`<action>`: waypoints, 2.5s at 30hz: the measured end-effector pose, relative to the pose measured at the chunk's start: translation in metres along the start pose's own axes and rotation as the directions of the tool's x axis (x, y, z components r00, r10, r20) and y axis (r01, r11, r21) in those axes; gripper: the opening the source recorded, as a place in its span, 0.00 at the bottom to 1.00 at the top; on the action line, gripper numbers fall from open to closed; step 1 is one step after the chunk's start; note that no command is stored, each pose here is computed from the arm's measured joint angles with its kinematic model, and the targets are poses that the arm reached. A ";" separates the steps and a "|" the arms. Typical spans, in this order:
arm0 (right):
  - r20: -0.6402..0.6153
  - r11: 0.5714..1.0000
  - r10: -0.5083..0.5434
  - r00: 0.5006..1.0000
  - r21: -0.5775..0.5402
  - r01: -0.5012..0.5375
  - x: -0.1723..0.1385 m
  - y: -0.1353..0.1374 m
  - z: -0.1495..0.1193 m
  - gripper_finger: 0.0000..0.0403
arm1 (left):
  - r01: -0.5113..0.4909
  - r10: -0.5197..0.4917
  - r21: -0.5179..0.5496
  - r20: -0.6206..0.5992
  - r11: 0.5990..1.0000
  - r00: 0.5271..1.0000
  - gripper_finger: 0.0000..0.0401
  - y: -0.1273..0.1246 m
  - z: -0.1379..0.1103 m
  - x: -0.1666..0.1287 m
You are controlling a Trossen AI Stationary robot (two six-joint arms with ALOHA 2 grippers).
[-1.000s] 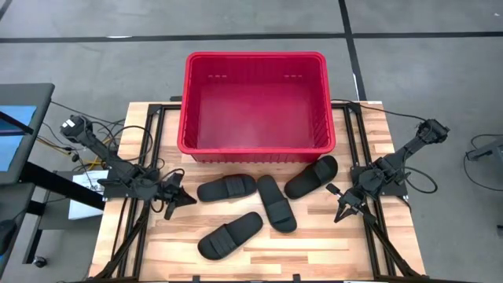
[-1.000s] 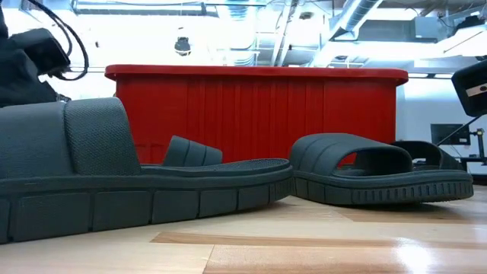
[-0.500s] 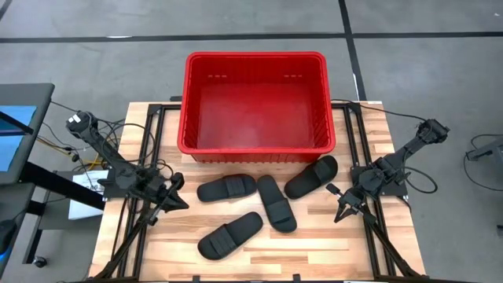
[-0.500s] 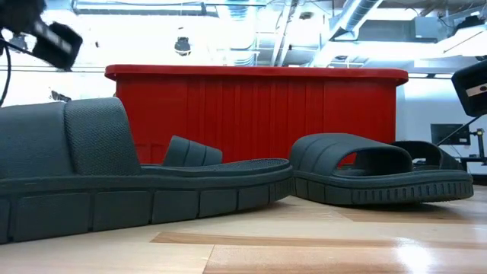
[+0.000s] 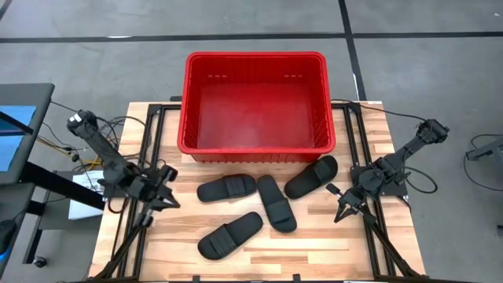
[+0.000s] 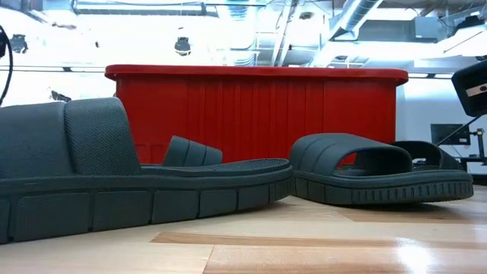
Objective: Pick and place slides into bin
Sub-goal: Put the slide into the bin
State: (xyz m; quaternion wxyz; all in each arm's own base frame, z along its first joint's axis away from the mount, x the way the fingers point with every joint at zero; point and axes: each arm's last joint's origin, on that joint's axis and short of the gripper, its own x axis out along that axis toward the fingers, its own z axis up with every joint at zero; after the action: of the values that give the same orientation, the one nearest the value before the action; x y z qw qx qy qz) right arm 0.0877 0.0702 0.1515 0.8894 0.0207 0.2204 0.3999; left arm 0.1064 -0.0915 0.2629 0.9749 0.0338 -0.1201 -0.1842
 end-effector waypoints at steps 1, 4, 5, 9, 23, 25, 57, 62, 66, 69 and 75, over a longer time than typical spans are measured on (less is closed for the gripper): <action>0.000 1.000 0.000 1.000 0.000 0.000 0.000 0.000 0.000 0.00 | -0.020 0.021 0.020 -0.057 1.000 0.998 0.00 0.001 0.004 0.002; 0.000 1.000 0.000 1.000 0.000 0.000 0.000 0.000 0.000 0.00 | -0.093 0.102 0.054 -0.196 0.994 0.975 0.00 0.005 0.018 0.006; 0.000 1.000 0.000 1.000 0.000 0.000 0.000 0.000 0.000 0.00 | -0.120 0.130 0.058 -0.217 0.991 0.967 0.00 0.007 0.025 0.007; 0.000 1.000 0.000 1.000 -0.001 0.000 0.000 0.000 0.000 0.00 | -0.190 0.190 0.020 -0.225 0.982 0.956 0.00 0.014 0.056 0.009; 0.000 1.000 0.000 1.000 0.000 0.000 0.000 0.000 0.000 0.00 | -0.156 0.290 0.268 -0.593 0.951 0.751 0.18 0.006 0.043 0.029; 0.000 1.000 0.000 1.000 0.000 0.000 0.000 0.000 0.000 0.00 | -0.137 0.323 0.328 -0.625 0.935 0.711 0.21 0.001 0.033 0.036; 0.000 1.000 0.000 1.000 0.000 0.000 0.000 0.000 0.000 0.00 | 0.601 0.600 0.587 -0.771 0.542 0.213 0.28 0.024 -0.123 0.115; 0.000 1.000 0.001 1.000 -0.001 -0.001 0.000 0.000 0.000 0.00 | 0.653 0.603 0.553 -0.777 0.518 0.179 0.28 0.029 -0.139 0.118; 0.000 1.000 0.000 1.000 0.000 0.000 0.000 0.000 0.000 0.00 | 0.667 0.594 0.553 -0.779 0.500 0.201 0.28 0.031 -0.146 0.124; 0.000 1.000 0.000 1.000 0.000 0.000 0.000 0.000 0.000 0.00 | 0.661 0.584 0.559 -0.782 0.501 0.218 0.28 0.033 -0.146 0.127; 0.000 1.000 0.000 1.000 0.000 0.000 0.000 0.000 0.000 0.00 | 0.673 0.563 0.539 -0.798 0.507 0.215 0.28 0.040 -0.148 0.128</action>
State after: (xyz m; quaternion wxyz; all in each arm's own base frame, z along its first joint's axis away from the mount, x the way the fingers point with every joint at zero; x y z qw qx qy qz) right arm 0.0876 0.0702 0.1515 0.8893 0.0207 0.2204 0.4001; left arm 0.2724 -0.0978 0.1528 0.6371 0.6232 0.4474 -0.0749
